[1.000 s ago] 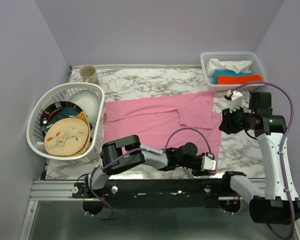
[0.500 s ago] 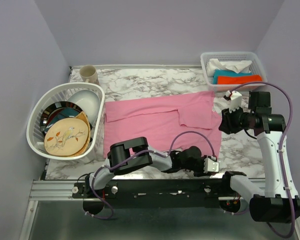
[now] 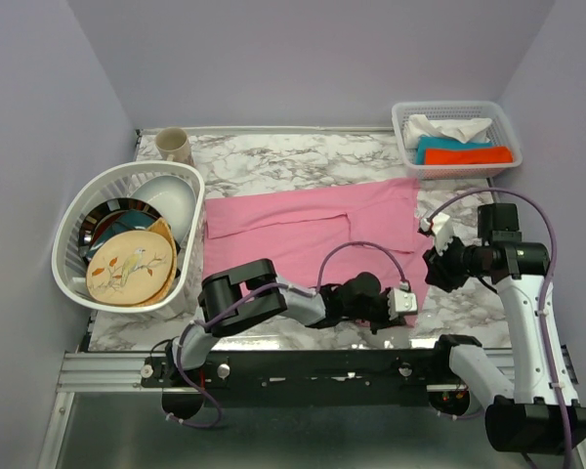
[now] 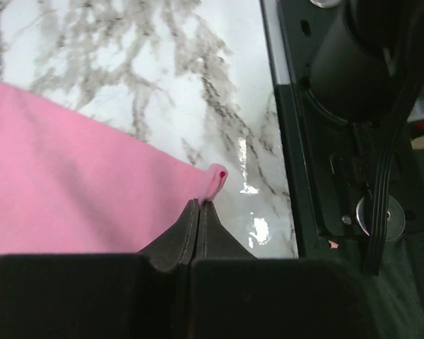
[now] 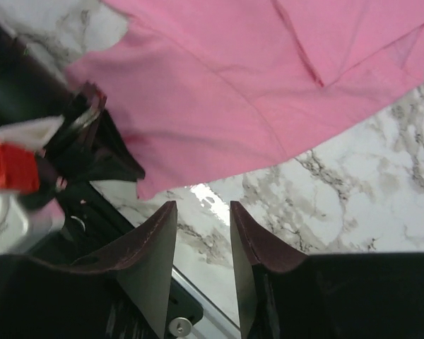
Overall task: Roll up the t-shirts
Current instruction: Fold the T-shirt at the center of the board.
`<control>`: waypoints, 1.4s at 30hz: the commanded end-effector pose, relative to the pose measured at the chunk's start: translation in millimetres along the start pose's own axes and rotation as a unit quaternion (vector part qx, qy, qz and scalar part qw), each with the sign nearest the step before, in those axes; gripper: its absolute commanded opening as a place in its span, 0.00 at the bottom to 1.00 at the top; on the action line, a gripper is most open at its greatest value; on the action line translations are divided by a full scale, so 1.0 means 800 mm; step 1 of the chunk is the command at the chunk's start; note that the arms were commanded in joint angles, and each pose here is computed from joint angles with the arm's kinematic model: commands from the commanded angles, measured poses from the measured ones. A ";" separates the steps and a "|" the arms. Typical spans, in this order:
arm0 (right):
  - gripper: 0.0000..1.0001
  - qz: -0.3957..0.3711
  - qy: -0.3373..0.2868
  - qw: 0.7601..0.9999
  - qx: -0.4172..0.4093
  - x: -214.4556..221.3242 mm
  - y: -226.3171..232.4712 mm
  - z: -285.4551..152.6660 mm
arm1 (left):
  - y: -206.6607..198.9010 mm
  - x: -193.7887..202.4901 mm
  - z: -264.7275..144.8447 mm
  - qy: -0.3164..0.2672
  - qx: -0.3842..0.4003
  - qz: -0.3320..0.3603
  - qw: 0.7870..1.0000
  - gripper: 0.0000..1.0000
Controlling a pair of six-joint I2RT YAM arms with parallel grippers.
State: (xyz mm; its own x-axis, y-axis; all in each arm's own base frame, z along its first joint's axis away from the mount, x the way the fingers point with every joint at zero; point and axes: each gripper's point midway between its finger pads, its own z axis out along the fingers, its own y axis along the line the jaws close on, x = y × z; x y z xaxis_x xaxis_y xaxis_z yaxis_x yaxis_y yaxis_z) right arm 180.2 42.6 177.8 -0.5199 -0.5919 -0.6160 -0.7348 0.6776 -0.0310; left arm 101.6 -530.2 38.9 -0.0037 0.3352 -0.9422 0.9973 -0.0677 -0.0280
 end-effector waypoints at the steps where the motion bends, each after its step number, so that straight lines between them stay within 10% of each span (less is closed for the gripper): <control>1: 0.48 -0.029 0.026 0.992 -0.117 0.029 0.049 0.010 | 0.017 -0.064 -0.029 -0.065 0.021 -0.106 0.992 0.00; 10: 0.52 -0.033 0.076 0.975 -0.207 0.071 0.068 0.038 | 0.027 -0.121 -0.019 -0.139 0.069 -0.219 0.963 0.00; 42: 0.51 -0.129 0.035 0.972 -0.193 0.024 0.049 0.003 | 0.043 -0.119 -0.035 -0.167 0.072 -0.254 0.950 0.00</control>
State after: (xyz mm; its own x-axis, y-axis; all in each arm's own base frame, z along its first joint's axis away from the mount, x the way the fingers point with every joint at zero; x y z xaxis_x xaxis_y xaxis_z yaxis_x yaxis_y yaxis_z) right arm 176.3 55.0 155.9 -0.3133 -0.7413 -0.5936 -0.9321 0.3597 0.0428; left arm 138.1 -542.8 128.7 -0.4830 0.0719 -0.8727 0.8685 -0.0874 -0.4879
